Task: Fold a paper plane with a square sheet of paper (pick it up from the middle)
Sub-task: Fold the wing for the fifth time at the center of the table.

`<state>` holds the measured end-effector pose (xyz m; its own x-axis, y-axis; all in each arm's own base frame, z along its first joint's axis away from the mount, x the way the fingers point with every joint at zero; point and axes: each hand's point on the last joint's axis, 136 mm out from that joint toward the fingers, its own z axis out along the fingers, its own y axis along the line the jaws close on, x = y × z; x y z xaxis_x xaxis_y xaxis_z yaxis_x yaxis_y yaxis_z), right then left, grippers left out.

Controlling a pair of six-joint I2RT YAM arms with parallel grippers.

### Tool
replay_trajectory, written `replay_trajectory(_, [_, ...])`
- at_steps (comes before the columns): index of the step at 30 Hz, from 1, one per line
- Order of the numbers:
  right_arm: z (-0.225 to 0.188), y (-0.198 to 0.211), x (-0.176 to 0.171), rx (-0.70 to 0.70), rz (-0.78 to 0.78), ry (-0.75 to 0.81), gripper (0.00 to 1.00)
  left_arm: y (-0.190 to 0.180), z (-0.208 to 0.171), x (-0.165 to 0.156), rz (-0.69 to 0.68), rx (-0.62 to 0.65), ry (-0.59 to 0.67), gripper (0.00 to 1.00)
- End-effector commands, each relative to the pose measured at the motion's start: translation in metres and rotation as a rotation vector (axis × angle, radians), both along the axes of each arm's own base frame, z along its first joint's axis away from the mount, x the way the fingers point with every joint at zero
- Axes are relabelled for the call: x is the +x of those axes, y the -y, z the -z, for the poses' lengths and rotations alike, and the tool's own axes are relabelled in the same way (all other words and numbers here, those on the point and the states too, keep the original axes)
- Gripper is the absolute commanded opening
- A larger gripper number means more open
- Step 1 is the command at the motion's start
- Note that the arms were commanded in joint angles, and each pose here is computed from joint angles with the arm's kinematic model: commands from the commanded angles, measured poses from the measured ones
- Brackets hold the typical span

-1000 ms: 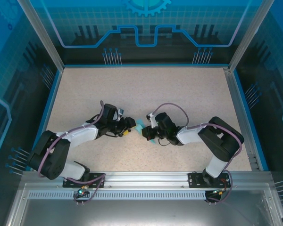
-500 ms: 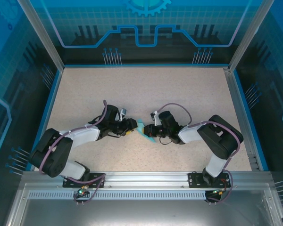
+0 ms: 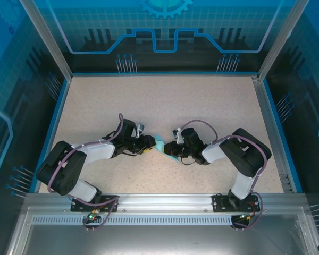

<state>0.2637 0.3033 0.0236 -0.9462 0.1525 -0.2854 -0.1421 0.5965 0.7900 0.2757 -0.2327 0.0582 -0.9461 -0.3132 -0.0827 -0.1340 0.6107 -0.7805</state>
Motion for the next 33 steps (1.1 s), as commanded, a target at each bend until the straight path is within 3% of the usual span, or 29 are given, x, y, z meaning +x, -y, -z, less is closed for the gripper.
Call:
replay_trajectory(1, [0.005,0.004,0.002,0.028,0.023,-0.043,0.0,0.01,-0.005,0.0,0.053,-0.028,0.032,0.43])
replay_trajectory(14, [0.005,0.006,0.002,0.074,0.049,-0.106,0.0,0.022,-0.002,0.004,0.096,-0.047,0.043,0.38])
replay_trajectory(33, [0.019,0.011,0.0,0.031,0.071,-0.176,0.0,0.028,0.012,0.017,0.087,-0.031,0.029,0.25])
